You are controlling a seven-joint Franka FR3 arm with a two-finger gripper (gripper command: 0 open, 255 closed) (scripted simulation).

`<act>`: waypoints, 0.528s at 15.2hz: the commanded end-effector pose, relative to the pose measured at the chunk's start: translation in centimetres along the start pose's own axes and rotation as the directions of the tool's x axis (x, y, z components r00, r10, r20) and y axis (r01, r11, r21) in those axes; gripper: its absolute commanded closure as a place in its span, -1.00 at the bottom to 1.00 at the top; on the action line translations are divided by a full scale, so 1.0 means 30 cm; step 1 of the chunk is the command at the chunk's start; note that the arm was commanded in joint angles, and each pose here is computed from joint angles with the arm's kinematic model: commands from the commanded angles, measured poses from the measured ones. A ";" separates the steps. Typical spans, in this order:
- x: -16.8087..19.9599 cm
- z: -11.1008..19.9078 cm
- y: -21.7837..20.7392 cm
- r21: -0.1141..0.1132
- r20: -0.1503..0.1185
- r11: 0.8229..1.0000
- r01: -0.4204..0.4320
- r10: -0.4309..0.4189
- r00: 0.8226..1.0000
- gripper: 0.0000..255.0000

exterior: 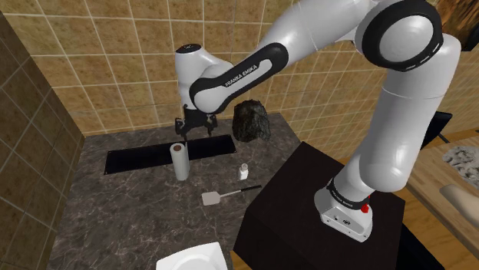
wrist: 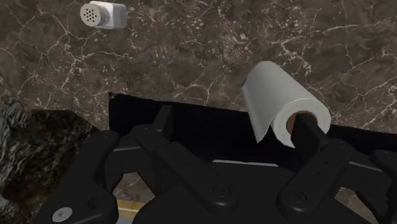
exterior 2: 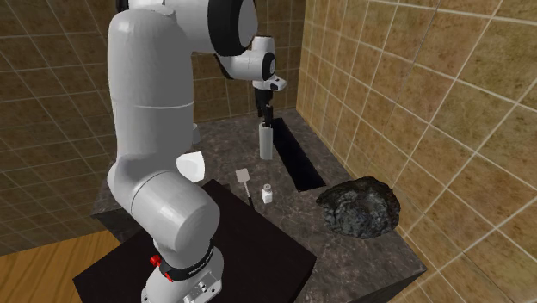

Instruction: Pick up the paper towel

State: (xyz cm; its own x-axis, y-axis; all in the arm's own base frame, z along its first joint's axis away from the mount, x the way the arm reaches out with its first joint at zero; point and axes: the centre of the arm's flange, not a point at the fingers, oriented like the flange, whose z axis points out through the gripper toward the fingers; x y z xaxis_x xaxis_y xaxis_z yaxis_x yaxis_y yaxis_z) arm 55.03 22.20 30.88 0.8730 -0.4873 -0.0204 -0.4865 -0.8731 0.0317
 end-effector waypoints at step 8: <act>0.153 0.175 -0.249 0.011 -0.044 0.996 -0.085 0.086 0.995 -1.00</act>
State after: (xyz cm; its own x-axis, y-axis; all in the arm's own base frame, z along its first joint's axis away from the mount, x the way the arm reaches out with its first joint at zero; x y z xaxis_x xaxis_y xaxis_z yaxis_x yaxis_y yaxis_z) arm 61.82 26.08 25.75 0.8325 -0.5535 0.0217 -0.5539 -0.8322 0.0239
